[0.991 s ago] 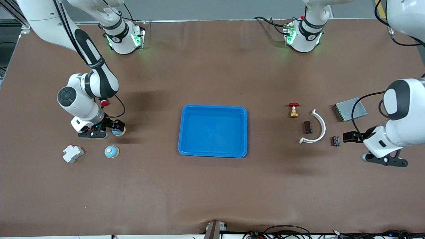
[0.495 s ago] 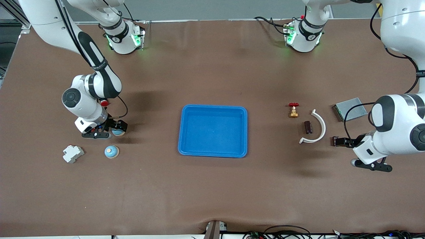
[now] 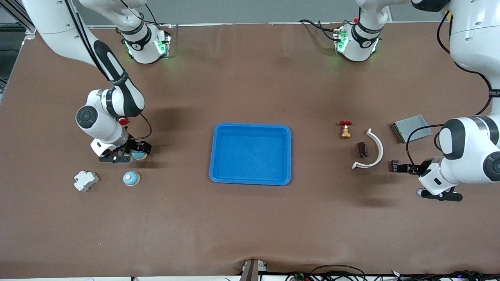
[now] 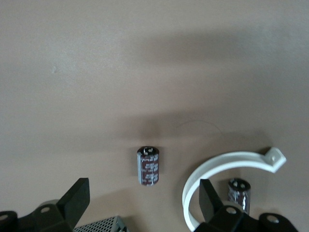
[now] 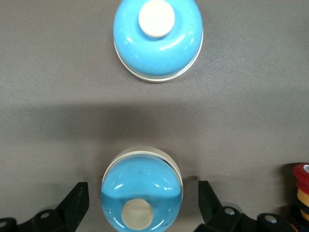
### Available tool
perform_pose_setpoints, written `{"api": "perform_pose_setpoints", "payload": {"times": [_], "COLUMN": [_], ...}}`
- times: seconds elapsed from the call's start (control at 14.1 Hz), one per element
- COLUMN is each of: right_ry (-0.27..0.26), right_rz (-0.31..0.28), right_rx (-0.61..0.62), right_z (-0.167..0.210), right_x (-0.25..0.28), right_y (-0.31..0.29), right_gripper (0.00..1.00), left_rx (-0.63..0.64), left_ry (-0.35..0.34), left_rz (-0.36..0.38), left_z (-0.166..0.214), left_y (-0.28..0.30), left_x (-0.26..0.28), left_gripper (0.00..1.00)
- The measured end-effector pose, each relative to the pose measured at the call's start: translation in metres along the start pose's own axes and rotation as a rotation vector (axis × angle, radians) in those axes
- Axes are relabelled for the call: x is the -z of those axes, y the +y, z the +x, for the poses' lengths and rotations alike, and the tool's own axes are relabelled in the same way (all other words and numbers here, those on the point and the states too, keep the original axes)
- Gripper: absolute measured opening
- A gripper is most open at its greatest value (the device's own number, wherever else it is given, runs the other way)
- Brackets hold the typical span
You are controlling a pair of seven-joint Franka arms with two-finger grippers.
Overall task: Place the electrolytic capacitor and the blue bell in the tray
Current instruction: 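Grasp the blue bell with the right gripper while the left grasps the capacitor, then carry the blue bell into the tray and release it with the right gripper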
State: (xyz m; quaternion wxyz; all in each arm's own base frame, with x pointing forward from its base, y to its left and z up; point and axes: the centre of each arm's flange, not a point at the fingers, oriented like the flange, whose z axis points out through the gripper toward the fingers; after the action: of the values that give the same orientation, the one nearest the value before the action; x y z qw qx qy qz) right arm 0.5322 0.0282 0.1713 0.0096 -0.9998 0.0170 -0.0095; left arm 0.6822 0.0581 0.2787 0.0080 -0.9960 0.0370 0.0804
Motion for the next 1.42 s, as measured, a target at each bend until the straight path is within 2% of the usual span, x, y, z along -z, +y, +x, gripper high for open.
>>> {"api": "perform_pose_setpoints", "payload": {"times": [0.21, 0.28, 0.57, 0.78, 0.92, 1.42], "right_ry": [-0.004, -0.002, -0.008, -0.048, -0.053, 0.022], "right_rz": [0.0, 0.0, 0.002, -0.003, -0.004, 0.057], "right_rx": [0.004, -0.001, -0.049, -0.106, -0.161, -0.394], "right_z": [-0.001, 0.0, 0.001, 0.008, 0.013, -0.008], "right_x": [-0.002, -0.001, 0.004, 0.031, 0.052, 0.097], "right_y": [-0.002, -0.003, -0.042, -0.092, -0.123, -0.283], "right_gripper": [0.71, 0.68, 0.68, 0.68, 0.68, 0.68], "left_rx": [0.054, 0.066, 0.077, 0.078, 0.078, 0.085], "left_ry": [0.026, 0.035, 0.06, 0.058, 0.049, 0.028], "left_rz": [-0.001, -0.001, -0.001, -0.003, -0.004, -0.008], "left_z": [-0.004, -0.005, -0.016, -0.025, -0.029, -0.035], "left_y": [0.002, 0.003, 0.006, 0.007, 0.008, 0.004], "left_x": [-0.021, -0.027, -0.047, -0.061, -0.066, -0.076], "left_gripper": [1.0, 1.0, 1.0, 1.0, 1.0, 1.0]}}
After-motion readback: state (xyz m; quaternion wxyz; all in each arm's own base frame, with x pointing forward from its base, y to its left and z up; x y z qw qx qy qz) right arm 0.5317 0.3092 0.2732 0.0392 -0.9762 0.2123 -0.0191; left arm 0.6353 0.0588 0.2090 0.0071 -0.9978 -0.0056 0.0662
